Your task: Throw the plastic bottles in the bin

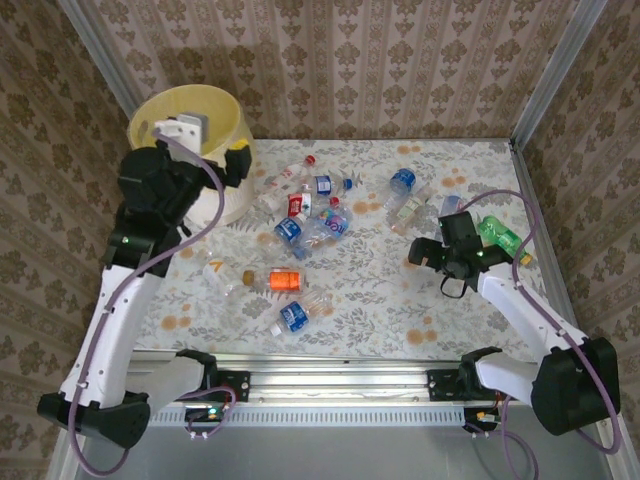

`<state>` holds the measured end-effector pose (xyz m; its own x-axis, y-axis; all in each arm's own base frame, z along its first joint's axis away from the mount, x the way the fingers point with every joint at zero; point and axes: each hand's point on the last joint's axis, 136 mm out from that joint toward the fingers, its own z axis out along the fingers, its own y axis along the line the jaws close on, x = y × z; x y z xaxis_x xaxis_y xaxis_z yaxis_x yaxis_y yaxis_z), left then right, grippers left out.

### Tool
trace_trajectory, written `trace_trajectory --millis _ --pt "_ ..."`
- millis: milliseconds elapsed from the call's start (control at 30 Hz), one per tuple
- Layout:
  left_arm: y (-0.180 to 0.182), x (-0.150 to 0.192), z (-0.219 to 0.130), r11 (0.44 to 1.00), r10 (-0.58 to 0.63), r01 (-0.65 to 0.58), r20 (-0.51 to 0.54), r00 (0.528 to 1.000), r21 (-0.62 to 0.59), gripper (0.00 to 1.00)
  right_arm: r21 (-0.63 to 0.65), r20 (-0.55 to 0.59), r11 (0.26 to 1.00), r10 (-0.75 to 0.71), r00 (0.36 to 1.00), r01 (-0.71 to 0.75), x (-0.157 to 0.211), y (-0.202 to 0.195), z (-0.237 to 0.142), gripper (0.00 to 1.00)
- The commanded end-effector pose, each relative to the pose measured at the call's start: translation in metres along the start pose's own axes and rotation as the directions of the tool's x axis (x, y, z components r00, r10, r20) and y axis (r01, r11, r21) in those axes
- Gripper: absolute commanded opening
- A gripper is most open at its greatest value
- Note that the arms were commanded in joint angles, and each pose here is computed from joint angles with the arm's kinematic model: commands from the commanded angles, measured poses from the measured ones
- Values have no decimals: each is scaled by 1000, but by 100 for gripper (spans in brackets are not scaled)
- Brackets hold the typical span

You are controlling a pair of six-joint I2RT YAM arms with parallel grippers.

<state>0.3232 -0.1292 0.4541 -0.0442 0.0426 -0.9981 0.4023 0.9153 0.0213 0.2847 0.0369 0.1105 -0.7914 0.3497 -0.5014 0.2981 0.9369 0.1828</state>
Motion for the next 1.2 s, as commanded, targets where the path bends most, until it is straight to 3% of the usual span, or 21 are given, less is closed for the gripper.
trace_trajectory --millis 0,267,600,867,1167 --pt "-21 -7 -18 997 -24 22 31 999 68 100 103 30 995 8 1000 -11 -17 -24 -7 100" --pt "-36 12 -26 993 -41 41 4 999 108 100 140 22 988 65 998 -67 -34 -47 5 100" --pt "-55 15 -50 984 -35 35 -2 999 175 100 108 -23 990 96 995 -93 -57 -41 46 100" --pt "-52 21 -76 985 -49 47 4 999 166 100 129 -64 988 90 994 -81 -66 -40 76 95" --pt "-49 30 -81 987 -53 56 -24 998 153 100 121 -102 990 89 991 -76 -69 -35 99 86"
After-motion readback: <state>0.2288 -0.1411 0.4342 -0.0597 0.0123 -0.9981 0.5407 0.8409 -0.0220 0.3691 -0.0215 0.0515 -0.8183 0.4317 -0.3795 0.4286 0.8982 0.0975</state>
